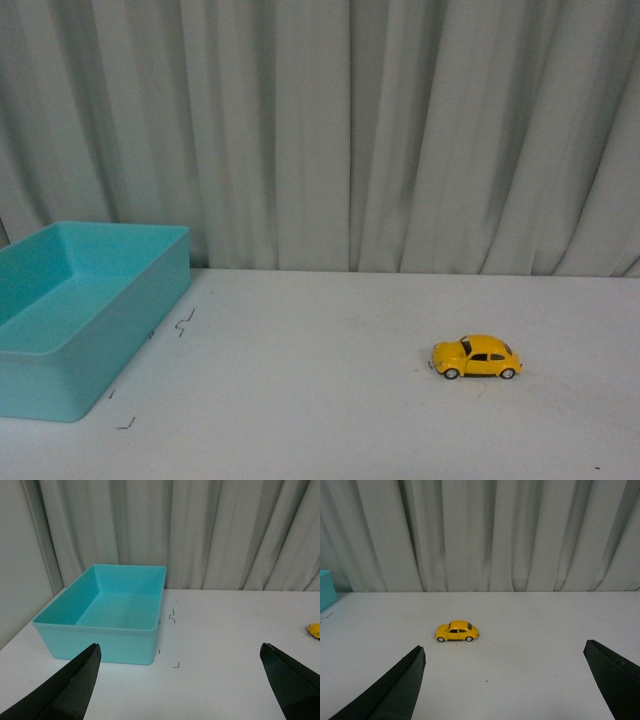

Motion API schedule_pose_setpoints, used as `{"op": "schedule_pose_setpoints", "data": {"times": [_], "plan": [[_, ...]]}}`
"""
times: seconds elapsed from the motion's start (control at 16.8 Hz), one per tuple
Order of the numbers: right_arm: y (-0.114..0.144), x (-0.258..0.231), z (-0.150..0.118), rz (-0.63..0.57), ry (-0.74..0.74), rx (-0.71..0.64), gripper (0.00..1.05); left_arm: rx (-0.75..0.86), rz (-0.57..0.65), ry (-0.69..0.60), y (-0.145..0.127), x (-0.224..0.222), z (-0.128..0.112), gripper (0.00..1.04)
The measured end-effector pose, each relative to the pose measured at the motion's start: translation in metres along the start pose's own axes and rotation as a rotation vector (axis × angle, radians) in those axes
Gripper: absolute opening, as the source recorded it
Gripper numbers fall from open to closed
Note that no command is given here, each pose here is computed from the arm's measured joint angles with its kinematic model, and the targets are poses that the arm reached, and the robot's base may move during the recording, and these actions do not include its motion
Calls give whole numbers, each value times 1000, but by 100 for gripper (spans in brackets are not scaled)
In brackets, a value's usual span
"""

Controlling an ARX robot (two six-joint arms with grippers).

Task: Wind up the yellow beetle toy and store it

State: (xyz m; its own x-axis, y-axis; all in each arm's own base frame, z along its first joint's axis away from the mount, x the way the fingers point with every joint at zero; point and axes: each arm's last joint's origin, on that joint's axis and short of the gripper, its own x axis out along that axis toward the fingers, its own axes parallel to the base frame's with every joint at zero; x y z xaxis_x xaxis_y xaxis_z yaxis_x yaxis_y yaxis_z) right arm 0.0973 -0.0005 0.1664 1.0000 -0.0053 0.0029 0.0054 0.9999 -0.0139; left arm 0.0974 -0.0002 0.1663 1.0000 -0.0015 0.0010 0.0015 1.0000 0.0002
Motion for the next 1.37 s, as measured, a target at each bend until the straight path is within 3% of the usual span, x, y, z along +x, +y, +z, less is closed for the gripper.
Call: {"op": "schedule_pose_setpoints", "data": {"times": [1.37], "plan": [[0,0,0,0,0,0,98,0,0,0,0,0,0,98]]}}
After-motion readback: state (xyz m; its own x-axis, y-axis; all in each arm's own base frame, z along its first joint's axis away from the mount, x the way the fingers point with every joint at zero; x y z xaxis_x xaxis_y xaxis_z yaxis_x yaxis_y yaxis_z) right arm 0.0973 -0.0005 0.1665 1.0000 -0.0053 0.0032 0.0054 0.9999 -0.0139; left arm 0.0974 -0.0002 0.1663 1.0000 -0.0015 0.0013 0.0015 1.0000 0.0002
